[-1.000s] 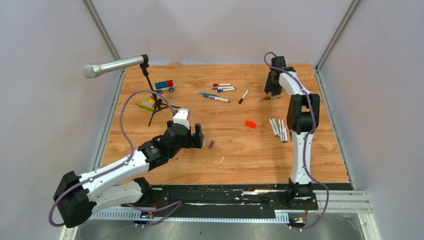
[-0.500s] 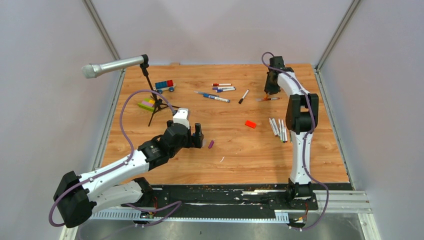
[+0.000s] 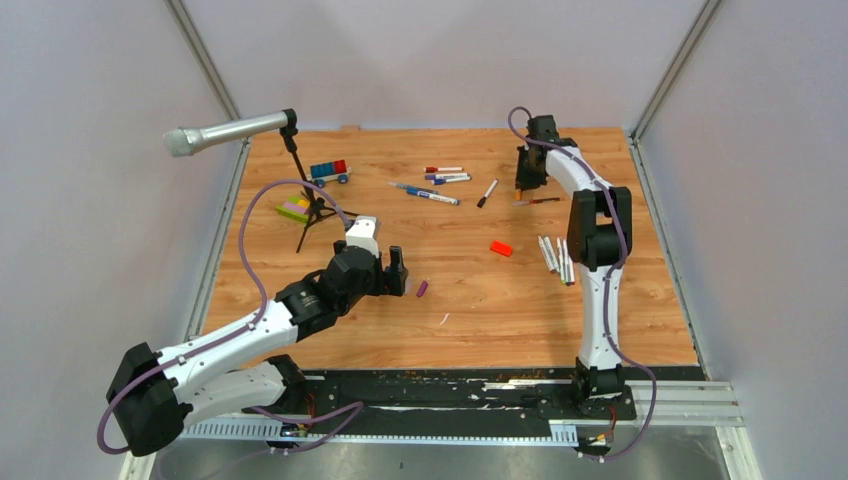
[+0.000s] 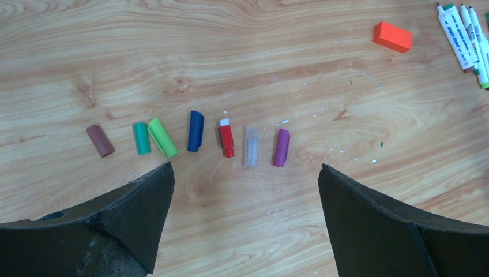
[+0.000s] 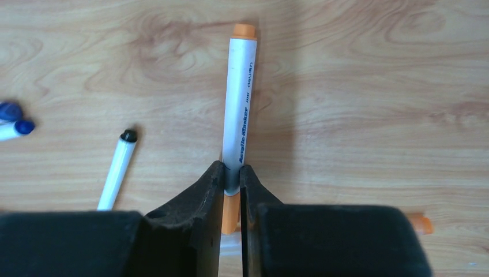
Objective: Open the pen caps
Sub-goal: Pick up the pen from the center of the board.
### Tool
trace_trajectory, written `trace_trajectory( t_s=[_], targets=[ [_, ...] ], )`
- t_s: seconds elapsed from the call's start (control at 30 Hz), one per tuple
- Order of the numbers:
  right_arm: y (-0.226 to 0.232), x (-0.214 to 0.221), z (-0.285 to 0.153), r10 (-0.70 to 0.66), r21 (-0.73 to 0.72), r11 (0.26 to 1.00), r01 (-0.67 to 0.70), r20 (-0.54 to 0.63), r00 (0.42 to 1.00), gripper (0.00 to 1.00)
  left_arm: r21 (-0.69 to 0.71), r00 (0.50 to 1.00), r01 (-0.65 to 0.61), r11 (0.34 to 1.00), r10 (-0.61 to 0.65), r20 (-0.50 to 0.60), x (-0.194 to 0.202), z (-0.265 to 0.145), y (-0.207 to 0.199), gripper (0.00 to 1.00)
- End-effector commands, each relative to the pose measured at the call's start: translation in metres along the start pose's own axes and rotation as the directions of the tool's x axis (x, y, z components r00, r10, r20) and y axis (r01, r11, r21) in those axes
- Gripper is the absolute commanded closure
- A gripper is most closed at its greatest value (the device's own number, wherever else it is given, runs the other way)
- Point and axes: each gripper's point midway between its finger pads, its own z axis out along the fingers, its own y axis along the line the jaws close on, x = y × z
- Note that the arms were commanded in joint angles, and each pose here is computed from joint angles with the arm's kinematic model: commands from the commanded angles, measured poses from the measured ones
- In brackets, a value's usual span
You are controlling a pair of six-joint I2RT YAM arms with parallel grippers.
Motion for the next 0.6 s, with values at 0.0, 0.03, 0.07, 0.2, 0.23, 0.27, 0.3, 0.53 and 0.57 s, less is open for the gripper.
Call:
trace_trajectory(
  t_s=[0.0,0.03,0.07,0.2,0.23,0.27,0.3,0.53,0.57],
  targets=[
    [0.033,-0.002,-0.029,-0.008,-0.170,0.985,0.010,0.010,1.000,1.00,0.037,0.998,0.044,0.998,-0.046,0.053,-0.018,-0.004,-0.009,0.00],
    [0.039,-0.004,-0.035,-0.007,-0.204,0.979,0.011,0.020,1.000,1.00,0.044,0.997,0.047,0.998,-0.049,0.052,-0.018,-0.004,-0.011,0.00],
    [0.044,-0.006,-0.042,-0.005,-0.233,0.972,0.012,0.032,0.999,1.00,0.051,0.997,0.051,0.997,-0.054,0.052,-0.018,-0.004,-0.012,0.00],
    [0.058,-0.009,-0.066,-0.008,-0.320,0.947,0.032,0.073,0.997,1.00,0.091,0.995,0.071,0.993,-0.077,0.056,-0.020,-0.004,-0.020,0.00],
    [0.060,-0.010,-0.072,-0.004,-0.335,0.942,0.033,0.086,0.996,1.00,0.100,0.995,0.077,0.992,-0.083,0.054,-0.019,-0.004,-0.022,0.00],
    [0.062,-0.010,-0.077,-0.001,-0.350,0.936,0.034,0.094,0.996,1.00,0.110,0.995,0.083,0.990,-0.090,0.054,-0.019,-0.003,-0.024,0.00],
    [0.066,-0.010,-0.082,0.000,-0.374,0.926,0.039,0.102,0.995,1.00,0.122,0.994,0.090,0.989,-0.097,0.054,-0.019,-0.004,-0.026,0.00],
    [0.089,0.005,-0.126,0.003,-0.525,0.848,0.067,0.130,0.992,1.00,0.208,0.985,0.140,0.968,-0.157,0.068,-0.023,-0.006,-0.041,0.00],
    [0.092,0.009,-0.134,0.001,-0.554,0.829,0.075,0.135,0.991,1.00,0.238,0.980,0.154,0.959,-0.179,0.087,-0.028,-0.007,-0.046,0.00]
  ],
)
